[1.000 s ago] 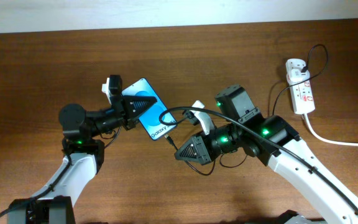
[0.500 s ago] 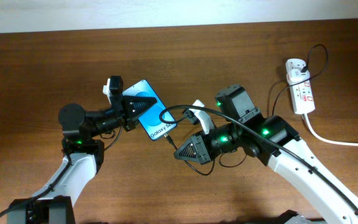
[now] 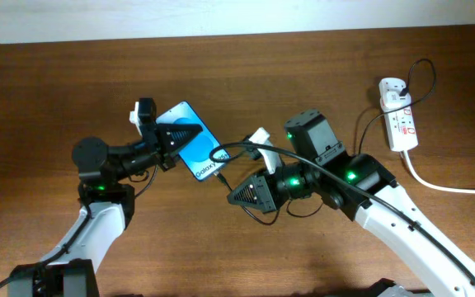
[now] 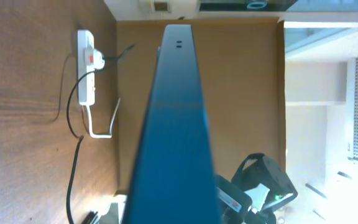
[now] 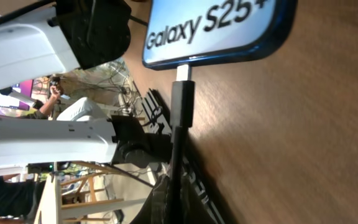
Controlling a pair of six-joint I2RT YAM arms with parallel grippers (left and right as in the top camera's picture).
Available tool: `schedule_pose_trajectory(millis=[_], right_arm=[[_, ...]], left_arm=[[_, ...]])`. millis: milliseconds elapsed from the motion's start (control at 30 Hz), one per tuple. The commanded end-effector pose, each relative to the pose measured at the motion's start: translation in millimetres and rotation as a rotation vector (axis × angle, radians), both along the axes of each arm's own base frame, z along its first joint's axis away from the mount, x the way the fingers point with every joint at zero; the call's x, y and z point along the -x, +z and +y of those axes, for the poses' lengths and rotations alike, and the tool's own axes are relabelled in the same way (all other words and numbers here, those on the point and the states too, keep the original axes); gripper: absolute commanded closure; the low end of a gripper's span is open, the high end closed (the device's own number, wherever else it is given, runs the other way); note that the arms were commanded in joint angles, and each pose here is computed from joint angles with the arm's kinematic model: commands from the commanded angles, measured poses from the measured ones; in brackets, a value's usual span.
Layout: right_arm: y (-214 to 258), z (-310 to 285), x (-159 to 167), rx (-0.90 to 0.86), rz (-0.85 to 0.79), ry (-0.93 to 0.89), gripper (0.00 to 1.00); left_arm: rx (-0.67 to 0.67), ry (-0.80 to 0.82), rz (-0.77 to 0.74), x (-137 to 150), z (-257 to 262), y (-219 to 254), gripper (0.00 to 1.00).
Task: Plug charger to phone and switch on socket
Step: 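Push the USB-C plug up into the phone port with the right gripper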
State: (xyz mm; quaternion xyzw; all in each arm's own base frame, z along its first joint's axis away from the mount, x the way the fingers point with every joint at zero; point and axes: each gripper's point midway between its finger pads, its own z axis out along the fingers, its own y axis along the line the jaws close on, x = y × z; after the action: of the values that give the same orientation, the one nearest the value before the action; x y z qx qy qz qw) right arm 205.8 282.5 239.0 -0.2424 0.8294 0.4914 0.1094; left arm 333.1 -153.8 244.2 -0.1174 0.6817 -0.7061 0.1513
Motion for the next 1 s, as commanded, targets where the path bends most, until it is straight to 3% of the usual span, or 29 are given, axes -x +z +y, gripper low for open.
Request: schedule_pose_trajectory(millis=[0, 400, 533, 667, 967], right_arm=[[2.5, 2.2, -13.8, 0.006, -0.065, -0.036, 0.96], [-1.3, -0.9, -39.1, 0.055, -0.166, -0.122, 0.96], [-13.1, -2.3, -36.8, 0.086, -0.122, -0.117, 0.96], [-16.4, -3.6, -39.8, 0.106, -0.228, -0.065, 0.96], [-21.2, -13.6, -65.7, 0.189, -0.32, -0.168, 0.96]], left_arm=[[-0.012, -0.11, -0.036, 16.3, -12.2, 7.1, 1.0], [-0.038, -0.154, -0.159, 25.9, -14.2, 14.8, 1.0], [-0.037, -0.152, -0.155, 25.6, -14.1, 14.8, 1.0], [-0.017, -0.154, -0.093, 25.3, -14.1, 15.0, 1.0], [-0.019, -0.161, -0.094, 26.5, -14.3, 14.7, 1.0]])
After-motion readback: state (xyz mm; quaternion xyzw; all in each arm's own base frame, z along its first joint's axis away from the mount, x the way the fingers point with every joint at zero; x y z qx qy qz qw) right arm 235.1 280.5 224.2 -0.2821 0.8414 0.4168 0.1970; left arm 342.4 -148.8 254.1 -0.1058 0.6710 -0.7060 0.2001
